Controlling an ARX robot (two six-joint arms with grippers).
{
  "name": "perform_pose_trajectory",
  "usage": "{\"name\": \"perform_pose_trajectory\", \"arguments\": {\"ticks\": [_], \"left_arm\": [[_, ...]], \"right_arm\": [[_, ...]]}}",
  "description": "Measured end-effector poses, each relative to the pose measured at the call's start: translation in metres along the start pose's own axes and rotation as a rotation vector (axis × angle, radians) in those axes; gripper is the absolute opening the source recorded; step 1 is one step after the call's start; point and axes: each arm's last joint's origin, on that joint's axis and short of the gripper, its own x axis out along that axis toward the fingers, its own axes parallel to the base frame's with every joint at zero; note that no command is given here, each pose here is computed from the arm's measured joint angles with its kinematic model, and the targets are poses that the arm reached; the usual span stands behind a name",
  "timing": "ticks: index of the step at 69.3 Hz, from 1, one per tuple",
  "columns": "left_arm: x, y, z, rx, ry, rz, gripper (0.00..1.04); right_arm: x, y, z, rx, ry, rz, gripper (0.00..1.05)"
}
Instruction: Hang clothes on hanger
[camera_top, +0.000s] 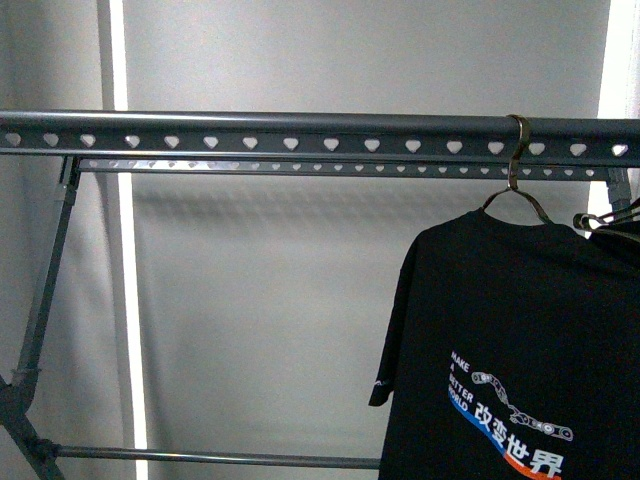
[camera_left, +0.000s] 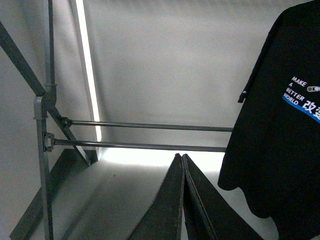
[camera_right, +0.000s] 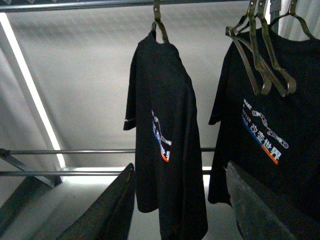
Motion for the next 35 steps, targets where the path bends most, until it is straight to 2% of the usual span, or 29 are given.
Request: {"name": "perform_pose_trajectory", "arguments": {"ticks": [8,17,35], "left_arm": [[0.000,0.000,0.000,0.000,0.000,0.000,0.04],[0.000,0.000,0.000,0.000,0.000,0.000,0.04],[0.000,0.000,0.000,0.000,0.000,0.000,0.04]], "right_arm": [[0.000,0.000,-0.017,-0.014,0.003,0.000,0.31],[0.000,-0.001,-0.034,-0.020,-0.001,0.000,0.01],[0.000,-0.001,-0.061,-0.021,0.003,0.000,0.02]]}}
